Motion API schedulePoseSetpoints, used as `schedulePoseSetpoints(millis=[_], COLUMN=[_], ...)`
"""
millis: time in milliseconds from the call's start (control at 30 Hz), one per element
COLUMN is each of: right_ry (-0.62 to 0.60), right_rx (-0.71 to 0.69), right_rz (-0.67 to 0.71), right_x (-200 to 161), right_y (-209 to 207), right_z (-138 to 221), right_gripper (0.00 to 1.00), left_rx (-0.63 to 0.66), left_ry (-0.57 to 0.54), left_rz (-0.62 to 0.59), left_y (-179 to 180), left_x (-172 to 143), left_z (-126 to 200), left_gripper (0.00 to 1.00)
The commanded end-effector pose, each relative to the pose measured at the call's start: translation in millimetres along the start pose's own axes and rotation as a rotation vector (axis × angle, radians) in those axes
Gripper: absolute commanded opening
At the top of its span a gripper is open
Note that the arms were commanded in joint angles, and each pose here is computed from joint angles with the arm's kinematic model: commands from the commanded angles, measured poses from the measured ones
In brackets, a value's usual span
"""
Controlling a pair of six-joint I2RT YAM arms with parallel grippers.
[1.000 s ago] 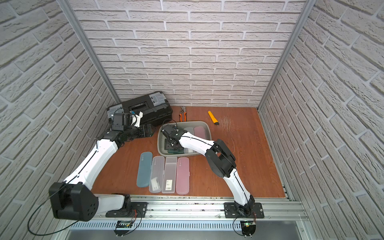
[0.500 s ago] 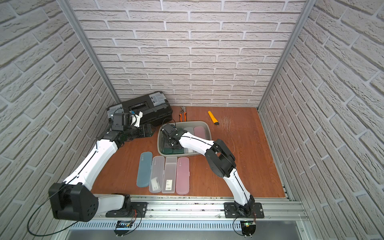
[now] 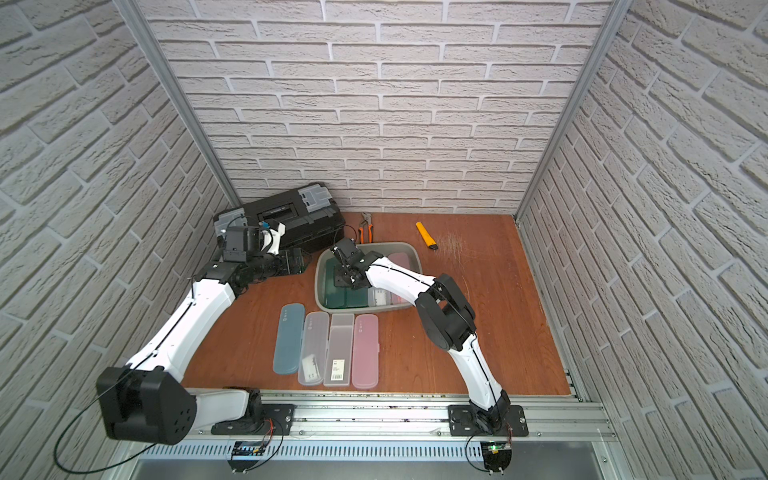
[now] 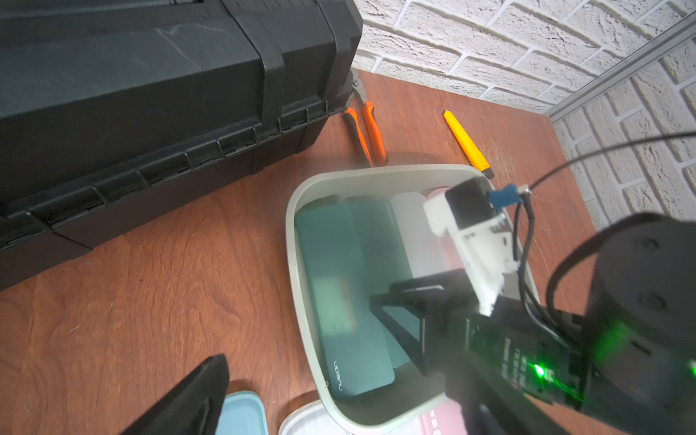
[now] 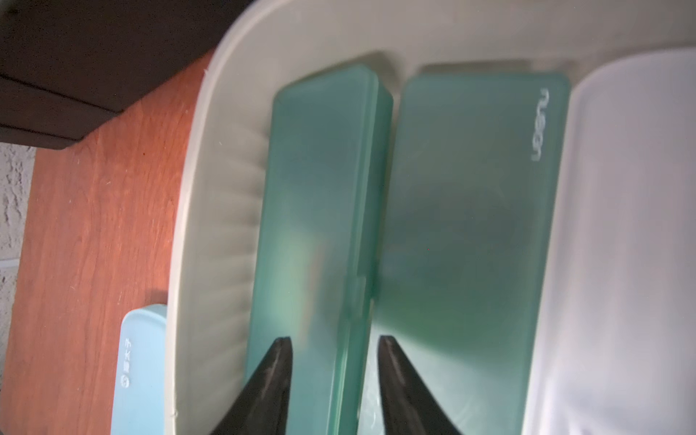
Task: Put the pencil case into the storage box
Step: Place the pencil case at the storage box.
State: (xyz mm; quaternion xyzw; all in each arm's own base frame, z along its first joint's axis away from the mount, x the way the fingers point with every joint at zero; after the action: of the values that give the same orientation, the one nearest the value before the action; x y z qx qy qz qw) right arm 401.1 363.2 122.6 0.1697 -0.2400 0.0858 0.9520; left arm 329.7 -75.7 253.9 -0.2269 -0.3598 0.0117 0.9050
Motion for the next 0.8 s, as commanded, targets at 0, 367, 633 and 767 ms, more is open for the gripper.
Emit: schedulePoseSetpoints(millis=[0,367,633,767], right_ry=[0.039,0.114,-0.014,-0.119], right_rx=[0.005,-0.047,-0.018,-0.036], right_rz=[0.054,0.107,0.175,0.187], right_x=[-7.4,-19.7,15.9,38.2], right_y=[4.5,-5.7,10.0,13.5], right_z=[-15.4,-29.7,18.4,70.4], right_gripper=[0.39,0.3,0.35,0.56], left_rx=[-0.025,-0.025,-0.009,-0.002], left_ry=[-0.035,-0.021,-0.027,-0.06], left_rz=[-0.012,-0.008,-0.018,-0.035], left_y=[-2.4,-1.5,-0.1,-3.7], left_x=[3.5,2.0,1.8,2.6], left_z=[2.7,-1.2,-0.4,7.0], left_gripper=[0.99,0.99,0.99,0.99])
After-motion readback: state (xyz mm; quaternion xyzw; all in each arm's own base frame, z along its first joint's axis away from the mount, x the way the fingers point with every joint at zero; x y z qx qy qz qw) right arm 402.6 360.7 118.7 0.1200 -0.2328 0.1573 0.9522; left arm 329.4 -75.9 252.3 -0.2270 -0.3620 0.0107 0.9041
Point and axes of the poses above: each gripper's point midway between its finger pads, its own z axis back along the fingers, its own y axis along the line the jaws close on, x = y × z, the point moved 5 cm from there along z, back along the fingers, and after that the axes turned 5 degrees about z, right-handed, at the moved point
